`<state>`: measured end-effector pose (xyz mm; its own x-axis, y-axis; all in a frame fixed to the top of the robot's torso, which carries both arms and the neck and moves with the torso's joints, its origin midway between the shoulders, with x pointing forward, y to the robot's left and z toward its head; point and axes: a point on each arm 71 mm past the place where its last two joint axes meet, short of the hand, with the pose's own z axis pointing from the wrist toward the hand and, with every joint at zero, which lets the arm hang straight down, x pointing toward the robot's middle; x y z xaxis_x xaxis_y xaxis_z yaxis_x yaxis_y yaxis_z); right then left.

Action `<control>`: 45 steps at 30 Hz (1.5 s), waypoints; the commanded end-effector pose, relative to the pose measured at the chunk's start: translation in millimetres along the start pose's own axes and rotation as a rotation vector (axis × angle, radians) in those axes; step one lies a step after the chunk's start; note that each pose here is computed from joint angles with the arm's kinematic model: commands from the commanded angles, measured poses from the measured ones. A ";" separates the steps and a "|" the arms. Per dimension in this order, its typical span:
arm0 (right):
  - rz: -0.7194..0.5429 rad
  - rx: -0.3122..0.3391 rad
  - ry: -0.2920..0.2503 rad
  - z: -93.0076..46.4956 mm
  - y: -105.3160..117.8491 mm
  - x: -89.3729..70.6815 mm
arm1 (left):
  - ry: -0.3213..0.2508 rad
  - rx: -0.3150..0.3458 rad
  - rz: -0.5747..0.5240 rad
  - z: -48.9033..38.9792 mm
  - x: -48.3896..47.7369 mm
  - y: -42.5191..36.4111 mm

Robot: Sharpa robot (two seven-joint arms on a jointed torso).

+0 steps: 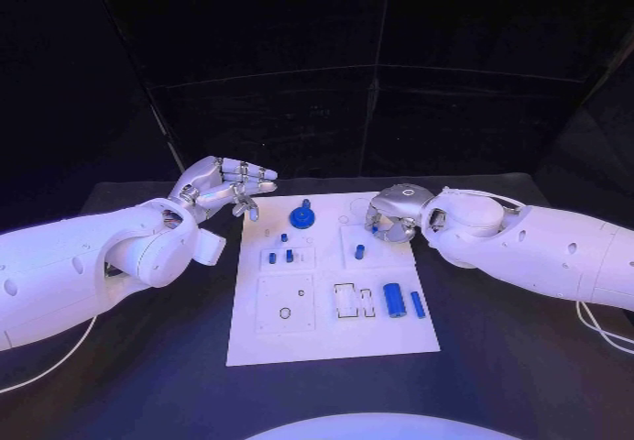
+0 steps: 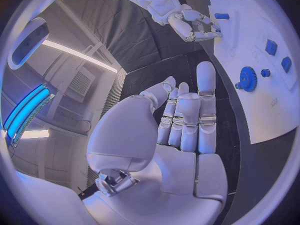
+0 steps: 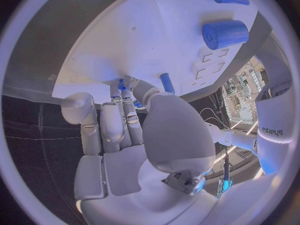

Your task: Assemble the parts on the task board

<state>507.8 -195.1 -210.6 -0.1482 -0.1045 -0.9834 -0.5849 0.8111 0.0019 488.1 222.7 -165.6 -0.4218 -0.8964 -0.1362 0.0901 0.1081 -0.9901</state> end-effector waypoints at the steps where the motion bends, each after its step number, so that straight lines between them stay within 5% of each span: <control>1: 0.006 0.006 0.044 -0.2 -0.9 5.9 | 0.015 -0.001 -0.008 0.1 1.2 -0.2; 30: 0.006 0.010 -0.059 -2.2 2.9 0.3 | 0.010 -0.009 -0.006 -0.9 -2.0 0.9; 45: 0.035 0.000 -0.100 -22.3 4.6 -5.8 | 0.004 -0.012 -0.004 -0.8 -4.3 1.7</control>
<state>489.1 -203.8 -204.0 -0.1052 -0.0435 -0.9935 -0.5806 0.8138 0.0259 489.4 227.2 -167.1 -0.4175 -0.8982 -0.1374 0.0772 0.1156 -0.9903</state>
